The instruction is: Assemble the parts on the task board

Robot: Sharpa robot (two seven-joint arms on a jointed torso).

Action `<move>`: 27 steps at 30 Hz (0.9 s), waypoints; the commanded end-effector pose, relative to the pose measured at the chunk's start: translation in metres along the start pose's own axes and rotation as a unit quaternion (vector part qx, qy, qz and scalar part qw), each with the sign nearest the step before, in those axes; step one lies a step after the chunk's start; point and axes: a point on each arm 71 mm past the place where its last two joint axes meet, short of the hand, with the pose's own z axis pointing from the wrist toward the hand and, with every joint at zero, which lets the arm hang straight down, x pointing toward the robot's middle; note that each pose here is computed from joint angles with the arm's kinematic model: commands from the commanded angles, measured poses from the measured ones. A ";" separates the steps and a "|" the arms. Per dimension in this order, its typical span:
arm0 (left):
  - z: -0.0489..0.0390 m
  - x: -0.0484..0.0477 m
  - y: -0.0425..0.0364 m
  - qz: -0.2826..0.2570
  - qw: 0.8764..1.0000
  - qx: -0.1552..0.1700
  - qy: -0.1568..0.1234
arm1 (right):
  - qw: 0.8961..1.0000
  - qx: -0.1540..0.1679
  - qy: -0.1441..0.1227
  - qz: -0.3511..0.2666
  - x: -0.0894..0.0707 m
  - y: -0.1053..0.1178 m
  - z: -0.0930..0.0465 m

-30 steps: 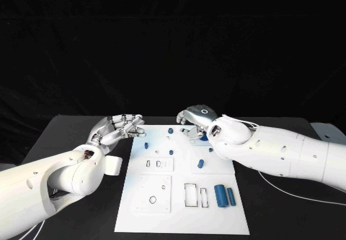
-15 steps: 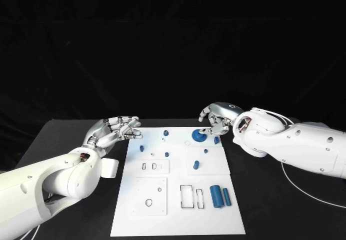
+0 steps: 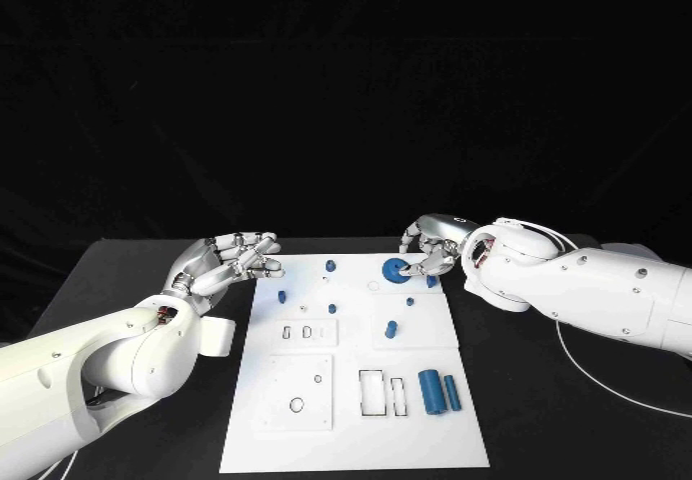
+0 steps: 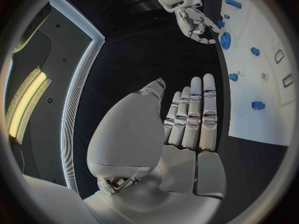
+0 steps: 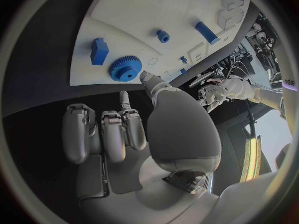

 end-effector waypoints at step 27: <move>0.0002 0.0016 -0.0014 -0.006 1.000 0.005 0.010 | 1.000 0.009 0.026 -0.007 0.021 0.001 0.018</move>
